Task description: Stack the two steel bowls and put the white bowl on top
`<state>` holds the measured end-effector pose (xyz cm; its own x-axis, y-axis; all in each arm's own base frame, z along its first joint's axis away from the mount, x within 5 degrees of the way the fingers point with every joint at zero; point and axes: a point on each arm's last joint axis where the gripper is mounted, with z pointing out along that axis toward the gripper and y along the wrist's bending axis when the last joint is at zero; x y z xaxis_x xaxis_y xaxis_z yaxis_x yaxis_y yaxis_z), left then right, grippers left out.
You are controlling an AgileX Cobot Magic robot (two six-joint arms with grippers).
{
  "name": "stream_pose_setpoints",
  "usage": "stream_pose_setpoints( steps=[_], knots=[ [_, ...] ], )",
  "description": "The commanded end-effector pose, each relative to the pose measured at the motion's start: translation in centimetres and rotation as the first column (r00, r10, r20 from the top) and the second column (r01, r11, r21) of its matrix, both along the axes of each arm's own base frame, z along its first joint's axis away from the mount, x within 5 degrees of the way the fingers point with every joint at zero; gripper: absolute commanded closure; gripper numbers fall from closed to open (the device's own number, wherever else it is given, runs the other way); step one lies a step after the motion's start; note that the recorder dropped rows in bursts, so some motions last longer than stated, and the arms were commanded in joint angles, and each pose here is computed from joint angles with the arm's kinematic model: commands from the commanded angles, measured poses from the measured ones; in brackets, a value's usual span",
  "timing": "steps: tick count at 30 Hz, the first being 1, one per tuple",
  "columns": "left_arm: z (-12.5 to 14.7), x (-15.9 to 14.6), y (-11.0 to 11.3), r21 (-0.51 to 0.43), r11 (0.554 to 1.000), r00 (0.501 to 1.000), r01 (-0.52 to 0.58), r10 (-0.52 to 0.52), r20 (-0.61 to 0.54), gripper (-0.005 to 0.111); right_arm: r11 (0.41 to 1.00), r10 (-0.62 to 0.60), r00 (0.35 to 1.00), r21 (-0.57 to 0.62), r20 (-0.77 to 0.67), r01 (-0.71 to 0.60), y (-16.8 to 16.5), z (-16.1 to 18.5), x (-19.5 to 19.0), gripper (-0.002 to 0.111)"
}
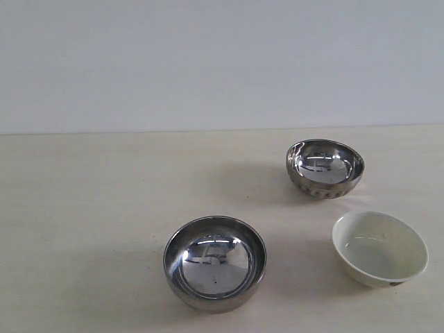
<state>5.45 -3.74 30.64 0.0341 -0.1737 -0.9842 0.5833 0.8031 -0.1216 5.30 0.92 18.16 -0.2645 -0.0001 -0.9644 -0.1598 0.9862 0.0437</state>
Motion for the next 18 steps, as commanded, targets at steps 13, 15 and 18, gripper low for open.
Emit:
stream_pose_setpoints(
  steps=[13, 15, 18],
  knots=[
    [0.03, -0.14, 0.23, -0.003, 1.0, 1.0, -0.019, 0.019, 0.023, 0.102, 1.0, -0.003, 1.0, -0.005, 0.011, 0.003, -0.04, 0.08, -0.02, 0.108],
    [0.03, 0.0, 0.44, -0.003, 0.998, 0.998, -0.06, 0.06, 0.023, 0.102, 1.0, -0.003, 1.0, -0.005, 0.011, 0.003, -0.04, 0.08, -0.02, 0.108],
    [0.08, 0.19, 1.01, -0.007, 0.989, 0.988, -0.151, 0.151, 0.029, 0.102, 1.0, -0.003, 1.0, -0.005, 0.011, 0.003, -0.04, 0.08, -0.02, 0.108]
  ],
)
